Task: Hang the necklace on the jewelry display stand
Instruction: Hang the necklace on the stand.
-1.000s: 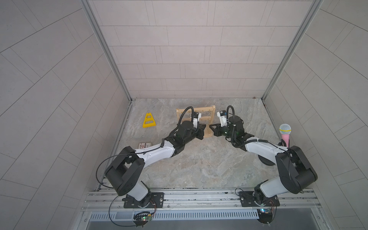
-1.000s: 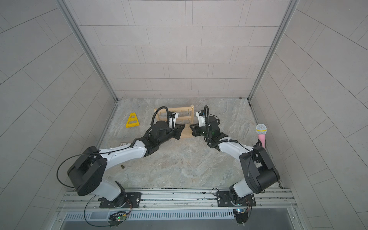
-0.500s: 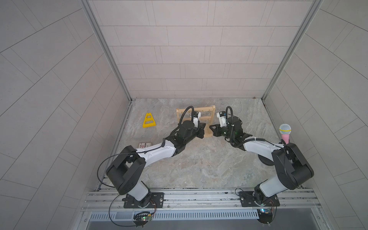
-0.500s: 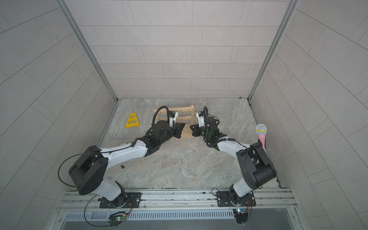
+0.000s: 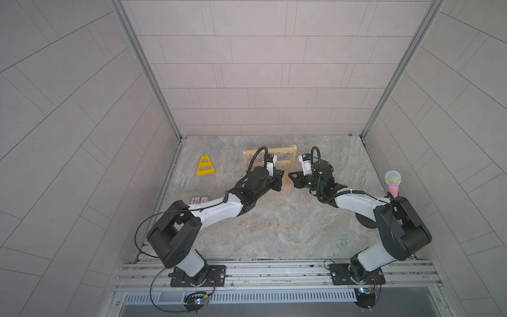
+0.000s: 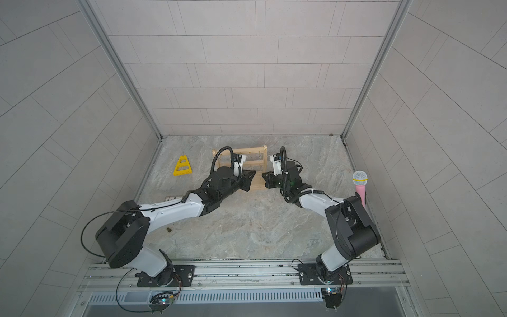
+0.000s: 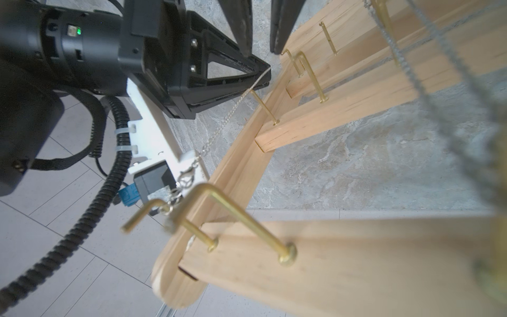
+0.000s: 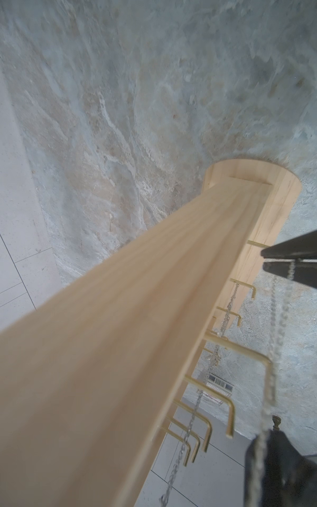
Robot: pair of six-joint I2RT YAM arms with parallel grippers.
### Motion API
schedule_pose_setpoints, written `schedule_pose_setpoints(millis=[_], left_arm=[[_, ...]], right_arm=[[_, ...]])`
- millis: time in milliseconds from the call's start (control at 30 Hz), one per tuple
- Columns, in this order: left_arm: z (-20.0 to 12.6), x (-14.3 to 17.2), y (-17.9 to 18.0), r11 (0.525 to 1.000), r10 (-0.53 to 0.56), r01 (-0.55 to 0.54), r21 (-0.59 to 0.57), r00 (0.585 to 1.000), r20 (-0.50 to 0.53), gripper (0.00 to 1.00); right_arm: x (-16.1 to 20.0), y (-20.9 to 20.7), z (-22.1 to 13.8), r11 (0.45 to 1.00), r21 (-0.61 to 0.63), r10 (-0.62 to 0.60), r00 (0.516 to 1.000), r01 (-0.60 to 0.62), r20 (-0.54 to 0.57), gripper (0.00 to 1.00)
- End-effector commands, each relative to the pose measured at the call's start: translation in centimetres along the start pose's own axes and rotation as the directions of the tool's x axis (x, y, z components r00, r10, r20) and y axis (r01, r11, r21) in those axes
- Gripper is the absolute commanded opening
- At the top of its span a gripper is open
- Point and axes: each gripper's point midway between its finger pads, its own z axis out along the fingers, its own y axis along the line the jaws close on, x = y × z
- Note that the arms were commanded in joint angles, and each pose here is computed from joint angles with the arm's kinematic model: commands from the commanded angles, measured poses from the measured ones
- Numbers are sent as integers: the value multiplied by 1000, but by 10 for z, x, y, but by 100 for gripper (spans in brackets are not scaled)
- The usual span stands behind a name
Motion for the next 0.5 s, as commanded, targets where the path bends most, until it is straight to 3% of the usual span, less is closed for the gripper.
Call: schedule_pose_setpoints(millis=[0,233,467], left_arm=[[-7,-9,-4,998,29,-28,-48,999,22,20],[-18,1,11,978,63,-56,-202,998,30,31],[-7,12,9,982,26,-19,-191,999,35,38]], right_arm=[[-7,4,-4,1000,-4,-11,1000,11,16,8],[-9,11,-18,999,-7,-31,999,31,22,8],[-9,22,-28,999,-32,-42,999,43,26,8]])
